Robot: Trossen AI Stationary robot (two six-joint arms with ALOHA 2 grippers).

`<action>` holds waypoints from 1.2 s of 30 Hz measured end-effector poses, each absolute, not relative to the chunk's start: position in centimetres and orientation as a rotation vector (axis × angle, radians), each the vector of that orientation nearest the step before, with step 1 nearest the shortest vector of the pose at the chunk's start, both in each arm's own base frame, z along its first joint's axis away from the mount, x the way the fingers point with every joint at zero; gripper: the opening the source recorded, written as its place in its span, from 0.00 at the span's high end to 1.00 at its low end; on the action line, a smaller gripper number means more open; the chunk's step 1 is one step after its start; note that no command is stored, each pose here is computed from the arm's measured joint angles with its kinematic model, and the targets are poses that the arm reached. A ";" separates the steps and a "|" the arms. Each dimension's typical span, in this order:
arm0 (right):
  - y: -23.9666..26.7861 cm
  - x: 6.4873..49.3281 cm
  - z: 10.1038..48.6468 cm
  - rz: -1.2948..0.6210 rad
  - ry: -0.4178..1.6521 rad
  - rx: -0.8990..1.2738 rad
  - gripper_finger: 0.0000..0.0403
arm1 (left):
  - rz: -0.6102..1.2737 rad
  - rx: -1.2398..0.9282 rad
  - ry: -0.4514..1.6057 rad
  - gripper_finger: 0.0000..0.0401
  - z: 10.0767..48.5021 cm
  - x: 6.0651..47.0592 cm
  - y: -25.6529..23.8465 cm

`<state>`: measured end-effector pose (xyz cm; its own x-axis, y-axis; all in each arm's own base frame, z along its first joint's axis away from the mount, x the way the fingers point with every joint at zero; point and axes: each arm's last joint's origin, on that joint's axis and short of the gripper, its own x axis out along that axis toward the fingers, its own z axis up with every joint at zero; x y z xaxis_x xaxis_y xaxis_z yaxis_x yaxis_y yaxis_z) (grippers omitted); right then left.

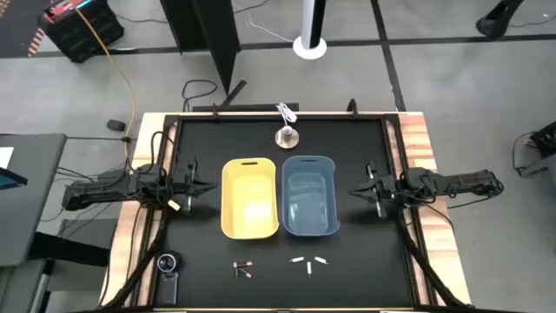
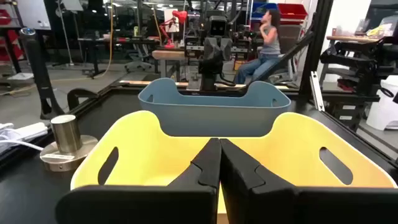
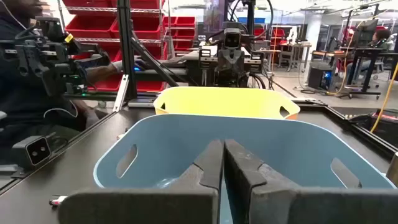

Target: Sort batteries

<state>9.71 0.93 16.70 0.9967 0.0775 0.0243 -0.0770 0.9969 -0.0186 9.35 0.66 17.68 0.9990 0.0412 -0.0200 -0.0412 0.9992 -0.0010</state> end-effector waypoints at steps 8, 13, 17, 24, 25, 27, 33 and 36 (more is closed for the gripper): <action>0.9 9.7 16.7 0.077 -0.025 -0.017 0.91 | 0.041 -0.002 0.020 1.00 17.7 9.4 0.7; 0.9 9.7 16.7 0.077 -0.025 -0.017 0.91 | 0.041 -0.002 0.020 1.00 17.7 9.4 0.7; 0.9 9.7 16.7 0.077 -0.025 -0.017 0.91 | 0.041 -0.002 0.020 1.00 17.7 9.4 0.7; 0.9 9.7 16.7 0.077 -0.025 -0.013 0.91 | 0.044 -0.002 0.020 1.00 17.7 9.4 0.7; 0.9 9.7 16.7 0.078 -0.025 -0.013 0.91 | 0.044 -0.002 0.021 1.00 17.7 9.4 0.7; 0.9 9.7 16.7 0.077 -0.025 -0.013 0.91 | 0.044 -0.002 0.019 1.00 17.7 9.4 0.7; 0.9 9.7 16.7 0.078 -0.025 -0.014 0.91 | 0.045 0.004 0.017 1.00 17.7 9.4 0.7; 0.9 9.7 16.7 0.077 -0.025 -0.014 0.91 | 0.091 0.078 -0.049 1.00 18.2 9.4 0.8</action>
